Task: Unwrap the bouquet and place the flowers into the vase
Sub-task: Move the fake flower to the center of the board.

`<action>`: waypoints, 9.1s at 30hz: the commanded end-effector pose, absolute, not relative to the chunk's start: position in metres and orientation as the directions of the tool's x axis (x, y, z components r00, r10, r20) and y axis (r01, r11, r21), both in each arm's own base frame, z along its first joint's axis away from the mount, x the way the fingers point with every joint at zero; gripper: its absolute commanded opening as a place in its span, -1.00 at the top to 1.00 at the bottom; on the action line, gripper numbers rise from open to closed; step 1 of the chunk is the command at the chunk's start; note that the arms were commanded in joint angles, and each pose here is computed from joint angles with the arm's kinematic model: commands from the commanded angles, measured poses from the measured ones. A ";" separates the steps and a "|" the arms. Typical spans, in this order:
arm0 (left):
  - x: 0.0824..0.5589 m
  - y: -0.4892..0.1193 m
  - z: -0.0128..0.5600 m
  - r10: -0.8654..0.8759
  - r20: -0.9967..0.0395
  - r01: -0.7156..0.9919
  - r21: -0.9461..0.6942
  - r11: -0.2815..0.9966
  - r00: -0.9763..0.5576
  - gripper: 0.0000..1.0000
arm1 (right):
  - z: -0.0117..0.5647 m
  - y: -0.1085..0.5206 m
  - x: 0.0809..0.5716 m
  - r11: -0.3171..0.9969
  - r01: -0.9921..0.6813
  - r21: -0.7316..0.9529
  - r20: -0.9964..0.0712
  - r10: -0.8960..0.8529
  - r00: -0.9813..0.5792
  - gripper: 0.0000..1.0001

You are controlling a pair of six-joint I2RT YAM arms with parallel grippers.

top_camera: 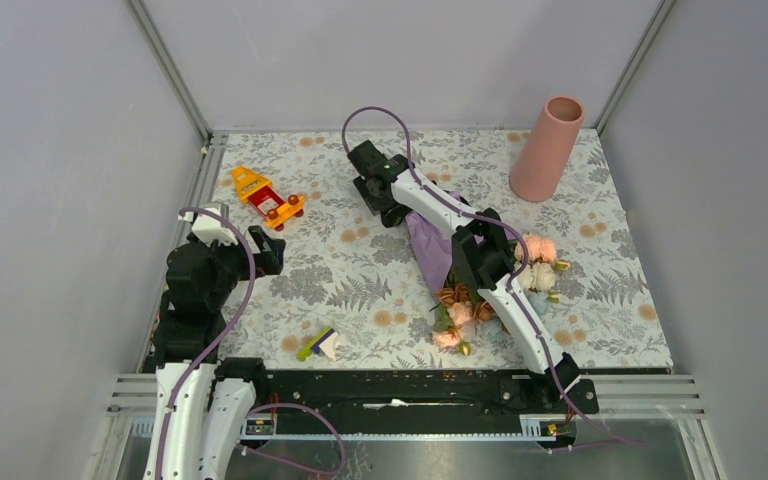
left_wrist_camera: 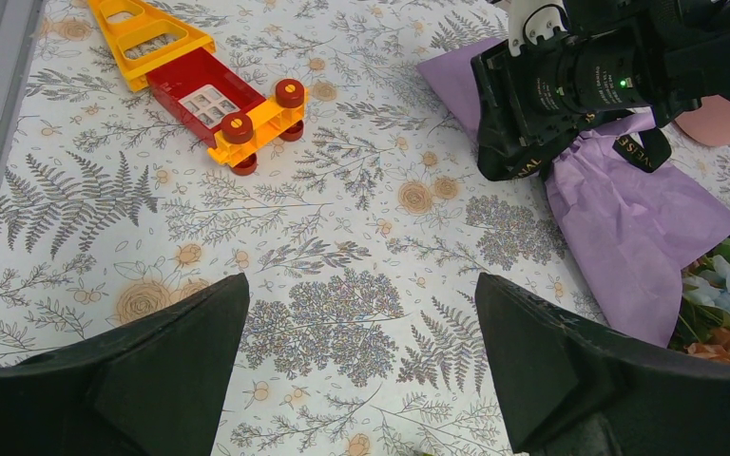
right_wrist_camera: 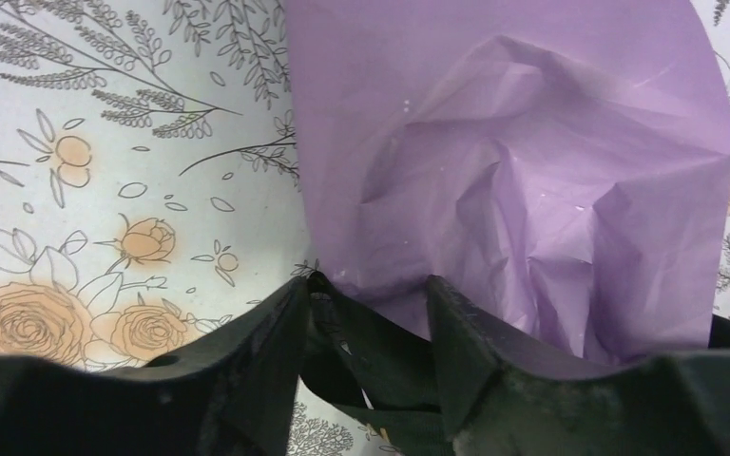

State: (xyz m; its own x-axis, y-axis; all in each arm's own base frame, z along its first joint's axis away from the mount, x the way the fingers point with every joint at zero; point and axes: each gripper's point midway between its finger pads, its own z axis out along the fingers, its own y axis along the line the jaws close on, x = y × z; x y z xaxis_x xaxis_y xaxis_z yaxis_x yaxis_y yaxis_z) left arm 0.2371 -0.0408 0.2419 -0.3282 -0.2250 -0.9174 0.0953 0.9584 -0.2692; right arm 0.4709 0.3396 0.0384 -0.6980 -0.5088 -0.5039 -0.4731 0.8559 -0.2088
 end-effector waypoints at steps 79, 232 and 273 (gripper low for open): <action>0.243 -0.043 0.246 -0.198 -0.933 0.130 -0.246 0.960 -0.300 -0.98 | 0.112 0.126 0.268 0.983 0.025 0.181 -0.580 0.128 -0.805 -0.36; 0.268 -0.139 0.055 -0.436 -0.556 -0.053 -0.574 0.817 -0.708 -0.03 | 0.060 0.194 0.284 0.943 -0.042 0.329 -0.596 0.173 -0.784 -0.25; 0.293 -0.137 0.145 -0.265 -0.725 0.071 -0.397 0.915 -0.635 -0.98 | 0.114 0.202 0.285 0.832 0.002 0.555 -0.546 0.365 -0.754 -0.85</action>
State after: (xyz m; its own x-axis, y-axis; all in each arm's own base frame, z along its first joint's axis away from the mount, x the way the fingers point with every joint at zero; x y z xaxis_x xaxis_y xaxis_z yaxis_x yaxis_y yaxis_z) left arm 0.2610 -0.1264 0.1270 -0.6690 -0.2944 -0.6825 -0.0131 0.9227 -0.3853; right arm 0.2810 0.1928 0.1104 -0.7767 0.2319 -0.5857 -0.0682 0.8933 0.4443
